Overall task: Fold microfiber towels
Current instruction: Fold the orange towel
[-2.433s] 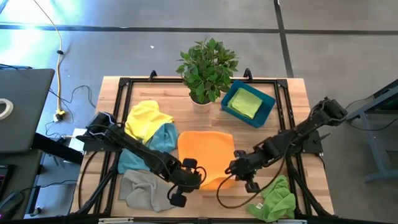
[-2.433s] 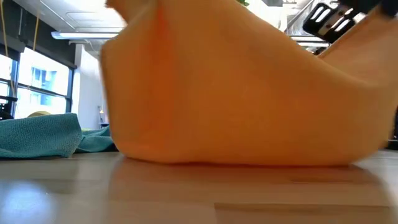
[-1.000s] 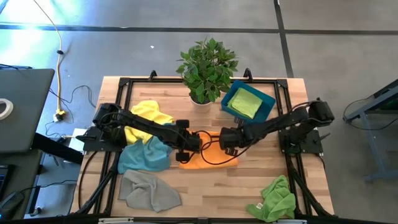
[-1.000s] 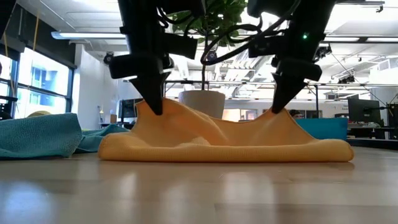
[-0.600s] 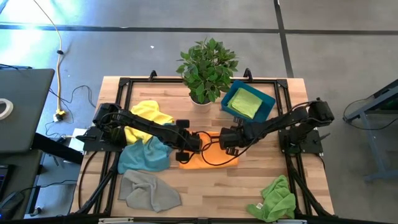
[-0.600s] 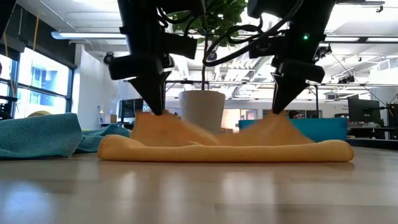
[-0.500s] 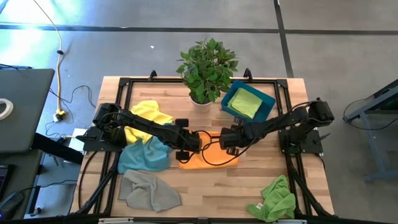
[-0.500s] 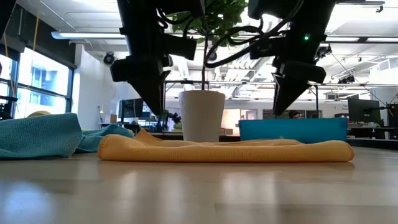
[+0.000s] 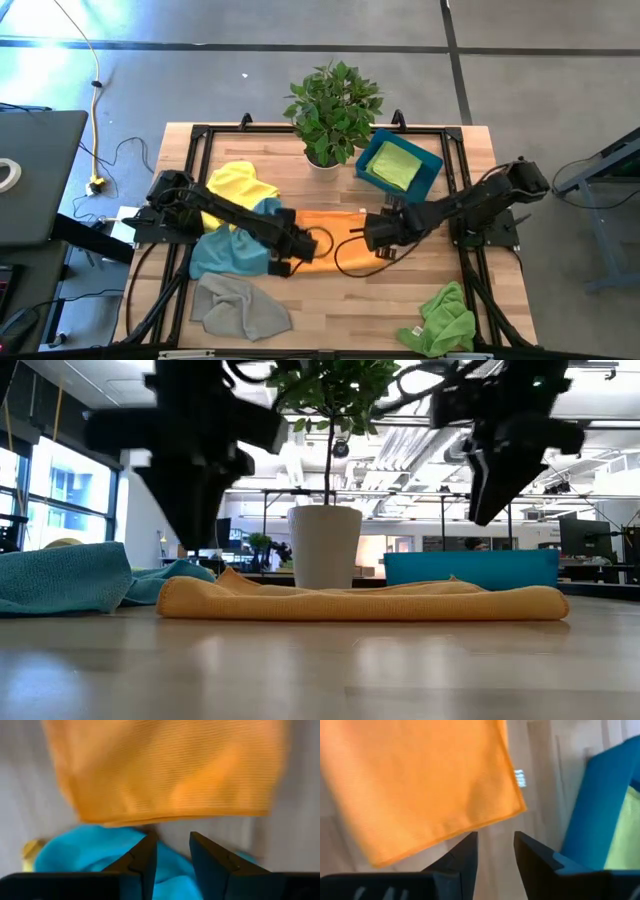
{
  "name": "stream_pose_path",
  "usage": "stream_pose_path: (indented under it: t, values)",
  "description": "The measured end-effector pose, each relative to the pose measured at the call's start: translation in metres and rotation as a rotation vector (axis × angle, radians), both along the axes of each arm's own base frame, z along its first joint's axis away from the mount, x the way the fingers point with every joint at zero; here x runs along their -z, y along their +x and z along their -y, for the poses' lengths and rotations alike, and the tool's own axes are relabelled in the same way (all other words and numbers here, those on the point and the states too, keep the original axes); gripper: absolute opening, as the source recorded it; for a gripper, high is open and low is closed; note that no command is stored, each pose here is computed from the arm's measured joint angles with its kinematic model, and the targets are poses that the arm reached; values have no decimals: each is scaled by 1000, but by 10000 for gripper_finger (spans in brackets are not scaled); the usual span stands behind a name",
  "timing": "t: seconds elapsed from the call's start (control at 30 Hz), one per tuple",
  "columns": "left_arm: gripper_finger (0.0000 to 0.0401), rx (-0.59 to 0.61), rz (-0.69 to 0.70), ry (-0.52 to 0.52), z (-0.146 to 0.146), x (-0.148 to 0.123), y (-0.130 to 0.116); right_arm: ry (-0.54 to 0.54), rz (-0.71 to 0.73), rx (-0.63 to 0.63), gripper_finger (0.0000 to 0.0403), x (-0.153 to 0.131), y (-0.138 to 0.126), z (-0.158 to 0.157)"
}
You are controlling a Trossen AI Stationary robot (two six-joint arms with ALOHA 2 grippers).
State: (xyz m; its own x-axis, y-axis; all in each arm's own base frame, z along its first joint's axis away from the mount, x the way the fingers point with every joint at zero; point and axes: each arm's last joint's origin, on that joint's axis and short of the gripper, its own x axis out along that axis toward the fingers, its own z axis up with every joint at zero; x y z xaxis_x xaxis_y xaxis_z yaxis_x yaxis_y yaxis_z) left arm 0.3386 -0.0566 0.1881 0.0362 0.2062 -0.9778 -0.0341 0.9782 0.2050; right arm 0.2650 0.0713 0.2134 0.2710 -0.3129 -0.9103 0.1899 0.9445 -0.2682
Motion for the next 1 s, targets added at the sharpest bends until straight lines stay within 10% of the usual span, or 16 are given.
stream_pose_path:
  t: [0.4,1.0]
  values:
    - [99,24,230,-23,21,26,7,212,320,183,114,50,-29,-14]
    - [99,-199,329,-230,29,62,-7,328,356,417,118,66,-37,-11]
